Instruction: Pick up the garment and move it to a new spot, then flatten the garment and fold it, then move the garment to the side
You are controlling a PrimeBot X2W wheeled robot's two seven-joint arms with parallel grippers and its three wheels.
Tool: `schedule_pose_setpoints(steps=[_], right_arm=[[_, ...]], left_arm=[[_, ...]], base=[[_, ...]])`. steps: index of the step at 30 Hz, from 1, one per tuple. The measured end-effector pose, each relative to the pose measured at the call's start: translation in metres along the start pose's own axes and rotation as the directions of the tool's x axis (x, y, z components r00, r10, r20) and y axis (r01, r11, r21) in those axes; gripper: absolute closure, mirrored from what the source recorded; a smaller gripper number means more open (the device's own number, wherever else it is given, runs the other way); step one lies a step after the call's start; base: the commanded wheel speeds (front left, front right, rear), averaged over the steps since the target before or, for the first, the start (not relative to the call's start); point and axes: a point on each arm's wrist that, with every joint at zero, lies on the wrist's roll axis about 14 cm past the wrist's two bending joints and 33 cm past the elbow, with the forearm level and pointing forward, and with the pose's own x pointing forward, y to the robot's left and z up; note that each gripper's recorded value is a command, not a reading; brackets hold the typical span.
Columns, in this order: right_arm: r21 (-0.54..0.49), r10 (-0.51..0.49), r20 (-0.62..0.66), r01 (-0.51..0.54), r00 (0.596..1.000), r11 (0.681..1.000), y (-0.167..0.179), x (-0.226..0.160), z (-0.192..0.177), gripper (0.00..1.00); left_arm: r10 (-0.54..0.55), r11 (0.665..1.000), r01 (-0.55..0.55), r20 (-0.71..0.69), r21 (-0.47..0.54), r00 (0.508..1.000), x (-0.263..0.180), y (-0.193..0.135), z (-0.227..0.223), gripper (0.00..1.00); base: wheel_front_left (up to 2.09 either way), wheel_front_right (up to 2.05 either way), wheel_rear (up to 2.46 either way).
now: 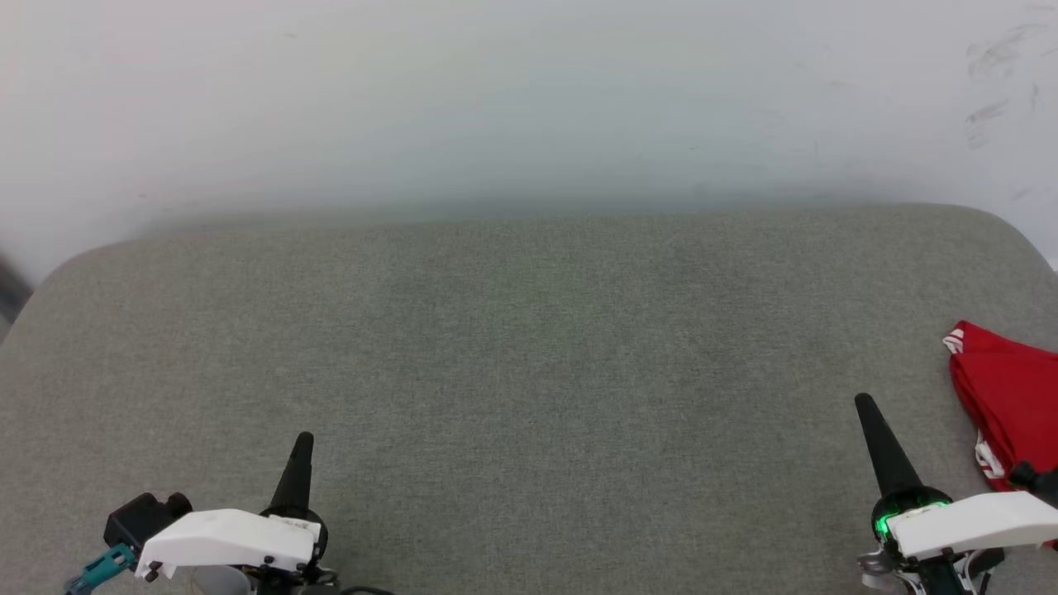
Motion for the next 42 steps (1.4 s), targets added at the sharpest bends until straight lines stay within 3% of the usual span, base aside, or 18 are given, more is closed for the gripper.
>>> schedule_pose_setpoints(steps=[18, 42], right_arm=[[0.18, -0.005, 0.011, 0.003, 1.0, 0.984, -0.003, 0.007, 0.002, 1.0], [0.375, -0.01, 0.026, 0.0, 1.0, 0.927, -0.006, 0.017, 0.004, 1.0]], left_arm=[[-0.029, 0.984, 0.032, 0.018, -0.177, 0.999, 0.004, -0.004, 0.009, 1.0], [-0.067, 0.929, 0.083, 0.056, -0.362, 0.996, 0.007, -0.008, 0.02, 1.0]], base=[[0.0, 0.0, 0.0], [0.0, 0.0, 0.0]])
